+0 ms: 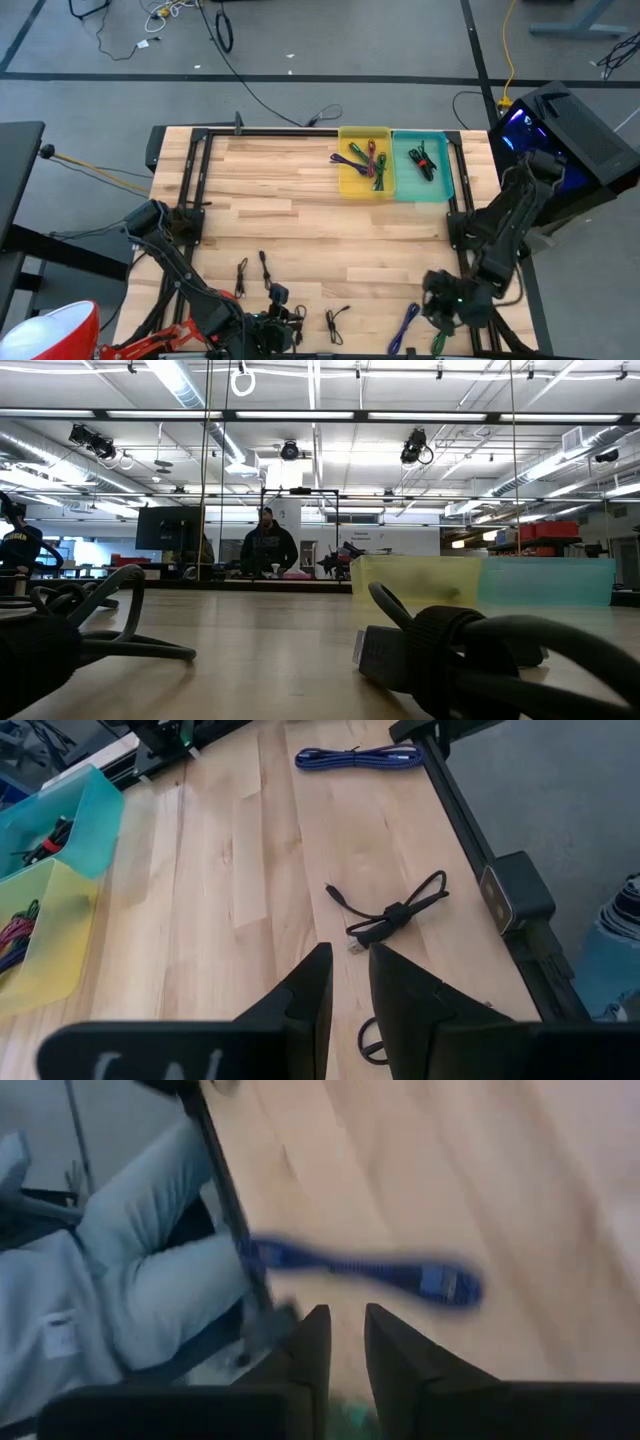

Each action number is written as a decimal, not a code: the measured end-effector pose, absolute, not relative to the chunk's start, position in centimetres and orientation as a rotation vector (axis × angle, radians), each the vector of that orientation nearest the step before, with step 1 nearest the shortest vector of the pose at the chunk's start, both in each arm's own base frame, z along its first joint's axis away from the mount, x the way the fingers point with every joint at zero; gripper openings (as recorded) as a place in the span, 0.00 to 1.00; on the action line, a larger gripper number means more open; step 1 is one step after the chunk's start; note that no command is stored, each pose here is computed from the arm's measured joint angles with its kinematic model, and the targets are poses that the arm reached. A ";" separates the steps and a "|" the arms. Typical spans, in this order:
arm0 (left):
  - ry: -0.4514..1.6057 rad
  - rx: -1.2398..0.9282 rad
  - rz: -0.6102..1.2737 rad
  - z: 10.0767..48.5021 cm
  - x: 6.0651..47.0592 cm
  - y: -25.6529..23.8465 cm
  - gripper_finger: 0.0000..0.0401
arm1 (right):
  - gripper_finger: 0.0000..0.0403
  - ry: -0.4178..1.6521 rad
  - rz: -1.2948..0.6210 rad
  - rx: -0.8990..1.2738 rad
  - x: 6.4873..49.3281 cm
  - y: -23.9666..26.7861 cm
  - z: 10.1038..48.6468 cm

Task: Pick & Place USB Port
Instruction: Put the green black charger cable into the yellow bin

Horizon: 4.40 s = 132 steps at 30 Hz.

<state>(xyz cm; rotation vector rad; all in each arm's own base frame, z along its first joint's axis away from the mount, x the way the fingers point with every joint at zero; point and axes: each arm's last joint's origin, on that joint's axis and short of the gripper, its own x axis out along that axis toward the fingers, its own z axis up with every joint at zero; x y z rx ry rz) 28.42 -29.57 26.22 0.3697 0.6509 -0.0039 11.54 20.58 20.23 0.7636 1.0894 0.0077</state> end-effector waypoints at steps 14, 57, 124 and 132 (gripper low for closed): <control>0.656 0.340 0.017 26.3 29.7 -28.4 0.18 | 0.14 1.458 -0.346 0.821 7.3 19.7 18.8; 0.620 0.228 -0.033 26.7 30.4 -28.8 0.18 | 0.14 1.346 -0.679 0.438 11.5 16.5 14.1; 0.647 0.288 0.047 26.6 33.3 -25.2 0.18 | 0.35 1.377 0.283 -0.155 15.5 18.6 12.0; 0.649 0.290 0.046 26.6 33.3 -25.2 0.18 | 0.03 1.400 0.179 -0.031 15.5 18.5 12.1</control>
